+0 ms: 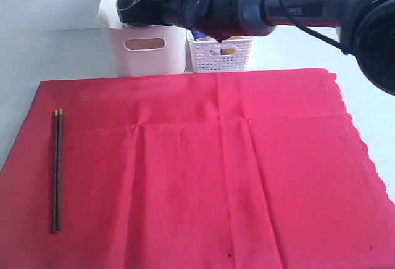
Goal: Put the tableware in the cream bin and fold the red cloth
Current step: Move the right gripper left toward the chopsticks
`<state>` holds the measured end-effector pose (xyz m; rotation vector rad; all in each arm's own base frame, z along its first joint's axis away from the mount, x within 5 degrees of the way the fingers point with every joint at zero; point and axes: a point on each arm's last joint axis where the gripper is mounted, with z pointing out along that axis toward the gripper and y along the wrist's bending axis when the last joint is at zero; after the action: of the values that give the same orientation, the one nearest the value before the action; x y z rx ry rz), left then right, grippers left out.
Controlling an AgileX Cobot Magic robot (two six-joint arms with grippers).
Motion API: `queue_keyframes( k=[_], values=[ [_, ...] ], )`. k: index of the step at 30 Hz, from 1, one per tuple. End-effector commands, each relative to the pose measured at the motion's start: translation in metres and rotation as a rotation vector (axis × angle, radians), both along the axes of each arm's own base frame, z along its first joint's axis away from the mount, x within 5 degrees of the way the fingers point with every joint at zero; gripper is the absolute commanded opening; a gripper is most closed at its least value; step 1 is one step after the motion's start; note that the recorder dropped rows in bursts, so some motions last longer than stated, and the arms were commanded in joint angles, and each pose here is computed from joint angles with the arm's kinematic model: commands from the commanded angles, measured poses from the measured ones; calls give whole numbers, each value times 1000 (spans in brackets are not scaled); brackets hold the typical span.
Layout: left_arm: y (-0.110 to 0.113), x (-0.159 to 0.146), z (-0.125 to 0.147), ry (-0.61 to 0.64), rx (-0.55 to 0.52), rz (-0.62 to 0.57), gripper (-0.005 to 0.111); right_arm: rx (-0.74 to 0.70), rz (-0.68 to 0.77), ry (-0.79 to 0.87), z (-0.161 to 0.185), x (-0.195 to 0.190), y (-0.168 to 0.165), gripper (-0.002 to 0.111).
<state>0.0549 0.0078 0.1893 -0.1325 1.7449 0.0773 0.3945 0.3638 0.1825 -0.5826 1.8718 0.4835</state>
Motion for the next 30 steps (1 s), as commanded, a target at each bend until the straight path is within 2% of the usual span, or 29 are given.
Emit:
queue_keyframes(
  k=[1,5,9,13,16,18,21,25,30],
  values=[
    [-1,0,1,-8,-7,-8,1,5,-23,-33,3,4,-4,4],
    [-1,0,1,-8,-9,-8,1,5,-23,-33,3,4,-4,23],
    [-1,0,1,-8,-7,-8,1,-2,-20,-38,3,4,-4,48],
    [-1,0,1,-8,-9,-8,1,25,-15,-21,15,1,-4,58],
    [-1,0,1,-8,-9,-8,1,66,74,57,54,-15,-5,58],
    [-1,0,1,-8,-7,-8,1,-11,192,33,82,-30,-8,58],
    [-1,0,1,-8,-7,-8,1,-73,314,75,101,-48,-11,56],
    [-1,0,1,-8,-7,-8,1,-229,528,59,107,-84,2,51],
    [-1,0,1,-8,-7,-8,1,-307,653,28,91,-125,39,39]
  ],
)
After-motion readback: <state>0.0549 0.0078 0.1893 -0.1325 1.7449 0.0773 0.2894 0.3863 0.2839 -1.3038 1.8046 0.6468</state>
